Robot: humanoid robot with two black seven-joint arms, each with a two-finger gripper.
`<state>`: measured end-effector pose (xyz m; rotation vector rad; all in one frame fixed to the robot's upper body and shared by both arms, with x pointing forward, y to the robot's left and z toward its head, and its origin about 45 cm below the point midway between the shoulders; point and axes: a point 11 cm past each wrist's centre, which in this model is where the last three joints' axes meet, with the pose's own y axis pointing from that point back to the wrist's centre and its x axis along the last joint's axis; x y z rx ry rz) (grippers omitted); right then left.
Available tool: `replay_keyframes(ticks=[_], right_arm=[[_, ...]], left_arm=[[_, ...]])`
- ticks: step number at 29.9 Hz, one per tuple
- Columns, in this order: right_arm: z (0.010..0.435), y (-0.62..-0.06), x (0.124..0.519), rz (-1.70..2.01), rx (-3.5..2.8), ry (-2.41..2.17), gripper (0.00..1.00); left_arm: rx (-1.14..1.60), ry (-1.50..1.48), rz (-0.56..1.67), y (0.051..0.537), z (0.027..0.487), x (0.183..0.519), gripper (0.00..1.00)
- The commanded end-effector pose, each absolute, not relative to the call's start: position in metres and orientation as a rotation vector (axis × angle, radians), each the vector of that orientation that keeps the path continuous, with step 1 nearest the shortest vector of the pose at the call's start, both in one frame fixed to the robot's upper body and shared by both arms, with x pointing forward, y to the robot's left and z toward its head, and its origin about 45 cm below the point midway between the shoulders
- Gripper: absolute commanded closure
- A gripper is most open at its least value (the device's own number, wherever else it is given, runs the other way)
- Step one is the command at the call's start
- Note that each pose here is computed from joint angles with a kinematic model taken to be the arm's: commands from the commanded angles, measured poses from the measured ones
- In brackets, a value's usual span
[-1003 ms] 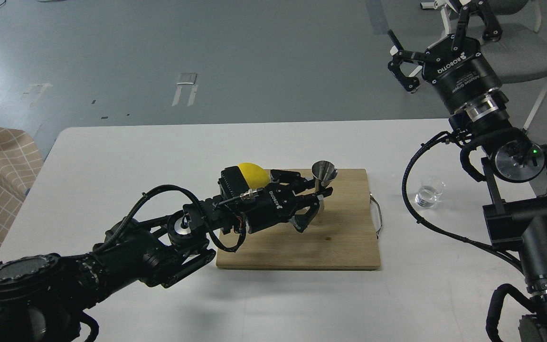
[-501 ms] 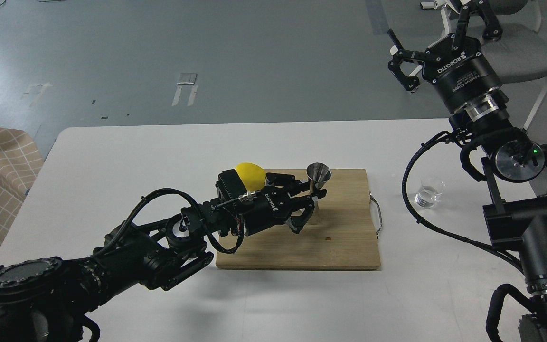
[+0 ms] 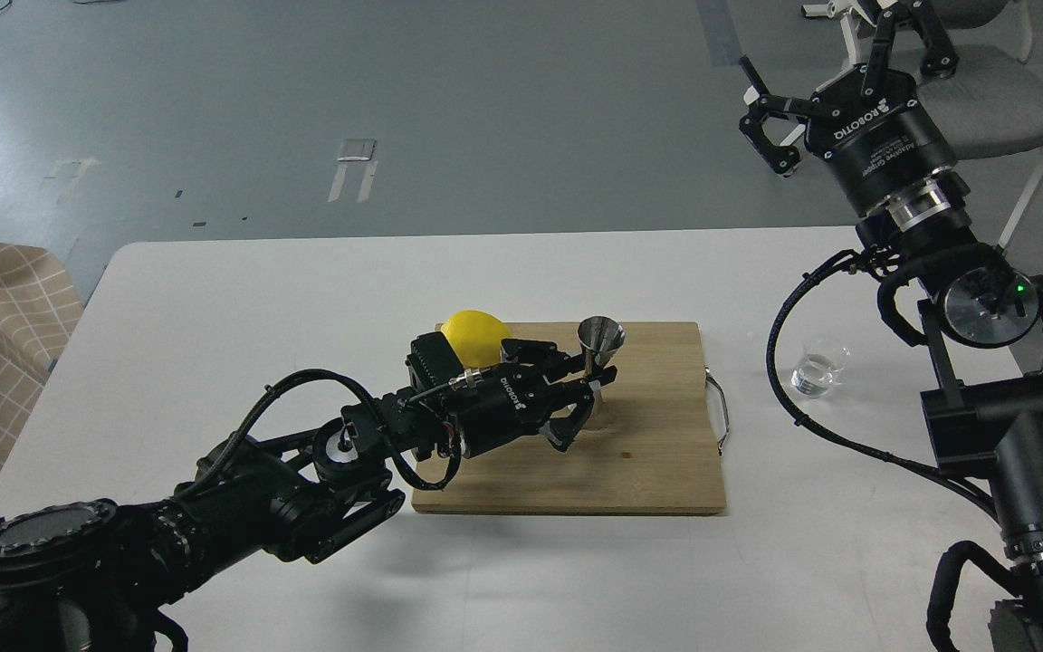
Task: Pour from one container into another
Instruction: 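Lower the jigger onto the cutting board beside the lemon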
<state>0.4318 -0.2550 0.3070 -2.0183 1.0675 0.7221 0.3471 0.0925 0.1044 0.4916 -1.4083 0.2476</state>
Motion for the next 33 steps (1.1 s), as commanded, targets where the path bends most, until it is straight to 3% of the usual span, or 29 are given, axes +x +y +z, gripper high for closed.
replay_keyframes(ticks=[1,28,33], right_arm=[[0.307,-0.255,0.432,0.721,-2.019,1.067,0.00],[0.307,-0.255,0.432,0.723,-2.018,1.068,0.00],[0.307,-0.255,0.432,0.721,-2.019,1.067,0.00]], left_arm=[[0.494,-1.408,0.245,0.093,0.104,0.347,0.97],[0.516,-1.380,0.241,0.102,0.091,0.339,0.88],[0.518,-1.379,0.239,0.103,0.091,0.339,0.80]])
